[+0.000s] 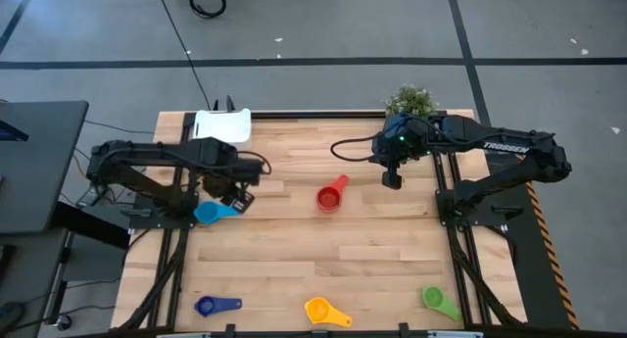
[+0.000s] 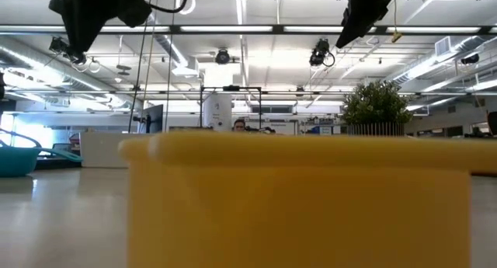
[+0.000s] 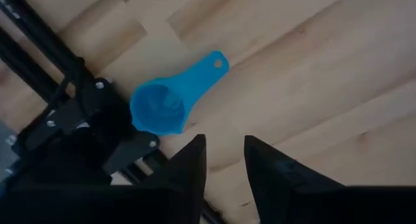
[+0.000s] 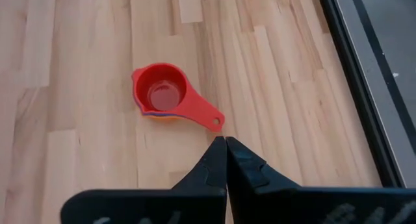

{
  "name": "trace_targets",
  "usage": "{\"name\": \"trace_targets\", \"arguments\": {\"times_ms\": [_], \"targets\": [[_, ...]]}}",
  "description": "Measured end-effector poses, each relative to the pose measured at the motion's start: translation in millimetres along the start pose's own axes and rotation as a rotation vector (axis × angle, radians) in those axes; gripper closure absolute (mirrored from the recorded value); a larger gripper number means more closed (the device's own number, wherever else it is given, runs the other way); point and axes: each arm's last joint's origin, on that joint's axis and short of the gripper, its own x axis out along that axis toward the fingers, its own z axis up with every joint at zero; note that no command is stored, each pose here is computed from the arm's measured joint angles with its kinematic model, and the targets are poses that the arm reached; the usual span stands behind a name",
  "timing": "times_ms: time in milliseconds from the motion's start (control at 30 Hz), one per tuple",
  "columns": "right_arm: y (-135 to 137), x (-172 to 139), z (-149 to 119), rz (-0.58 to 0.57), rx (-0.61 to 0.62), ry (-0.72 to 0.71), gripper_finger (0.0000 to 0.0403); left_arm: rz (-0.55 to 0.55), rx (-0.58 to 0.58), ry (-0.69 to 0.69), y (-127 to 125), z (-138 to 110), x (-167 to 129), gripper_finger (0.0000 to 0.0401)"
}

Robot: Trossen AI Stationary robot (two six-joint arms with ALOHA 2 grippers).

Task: Nest measuring cups in basket
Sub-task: Stack the light blue measuring cup on top of the red measuring cup

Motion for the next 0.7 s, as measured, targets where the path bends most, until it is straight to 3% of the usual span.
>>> {"name": "trace_targets", "arguments": {"times_ms": [167,400,700], "targets": [[0,0,0,0.0,-0.008,0.0,0.0401,0.02,-0.028,0.005,-9,-11,6,0.028],[0,0,0,0.0,-0.008,0.0,0.0401,0.2,-0.159,0.087,-7,-35,56,0.028],[-1,0,0,-0.001,0.003,0.0,0.04,0.154,-0.133,0.097,-7,-41,112,0.028]]}}
